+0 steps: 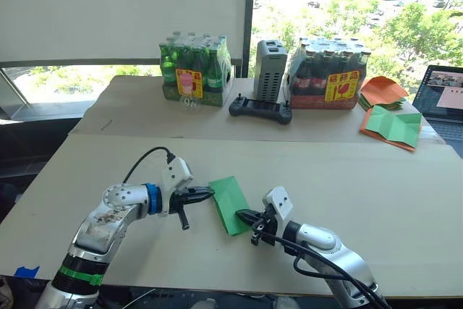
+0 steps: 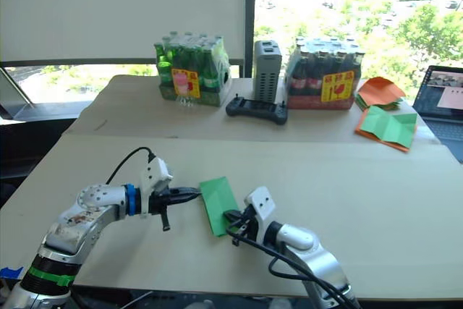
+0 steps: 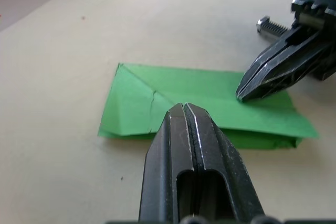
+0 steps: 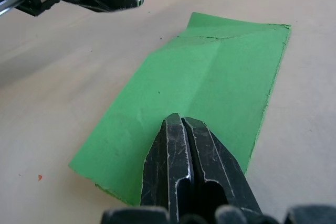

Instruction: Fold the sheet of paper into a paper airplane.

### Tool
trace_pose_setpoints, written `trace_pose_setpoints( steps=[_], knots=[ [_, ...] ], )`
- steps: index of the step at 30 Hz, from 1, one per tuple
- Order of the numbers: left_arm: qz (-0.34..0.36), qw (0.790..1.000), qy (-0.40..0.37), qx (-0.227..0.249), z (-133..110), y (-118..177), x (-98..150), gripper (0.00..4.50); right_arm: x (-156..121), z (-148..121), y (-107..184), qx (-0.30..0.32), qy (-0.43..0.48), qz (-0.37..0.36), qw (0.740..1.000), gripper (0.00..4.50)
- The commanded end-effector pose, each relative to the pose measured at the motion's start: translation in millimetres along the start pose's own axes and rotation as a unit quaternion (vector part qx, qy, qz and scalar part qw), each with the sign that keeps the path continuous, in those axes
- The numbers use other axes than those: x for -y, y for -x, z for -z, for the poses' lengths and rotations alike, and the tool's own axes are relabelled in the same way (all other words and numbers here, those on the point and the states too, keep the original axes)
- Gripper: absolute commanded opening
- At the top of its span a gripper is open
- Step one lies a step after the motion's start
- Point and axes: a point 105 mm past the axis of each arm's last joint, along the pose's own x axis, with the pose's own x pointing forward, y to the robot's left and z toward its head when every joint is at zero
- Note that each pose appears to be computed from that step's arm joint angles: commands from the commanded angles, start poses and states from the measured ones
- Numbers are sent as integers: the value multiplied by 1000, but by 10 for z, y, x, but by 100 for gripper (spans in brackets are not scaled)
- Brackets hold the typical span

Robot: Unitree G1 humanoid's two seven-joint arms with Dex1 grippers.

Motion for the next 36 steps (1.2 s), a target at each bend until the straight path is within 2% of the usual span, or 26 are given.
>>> trace_pose_setpoints(
  steps=[1,7,14,17,23,31,36],
  knots=[
    [-1,1000,9,14,0,-150,-6,0,-16,107,-22,-25,-9,-4,1000,4],
    [-2,1000,12,-19,238,-374,-20,0,-15,46,-6,-25,0,-5,1000,4],
    [13,998,-5,-59,452,-380,59,0,26,-142,34,-9,16,1,1000,4],
    [16,998,-5,-58,455,-371,72,0,114,-225,59,0,30,18,999,4],
    [16,998,-13,-60,444,-377,80,0,176,-102,59,-37,54,18,998,4],
    [15,998,-18,-62,436,-367,85,0,265,-12,-65,-61,59,32,996,4],
    [15,998,-19,-63,435,-367,81,0,370,-76,-221,-61,63,47,995,4]
  ],
)
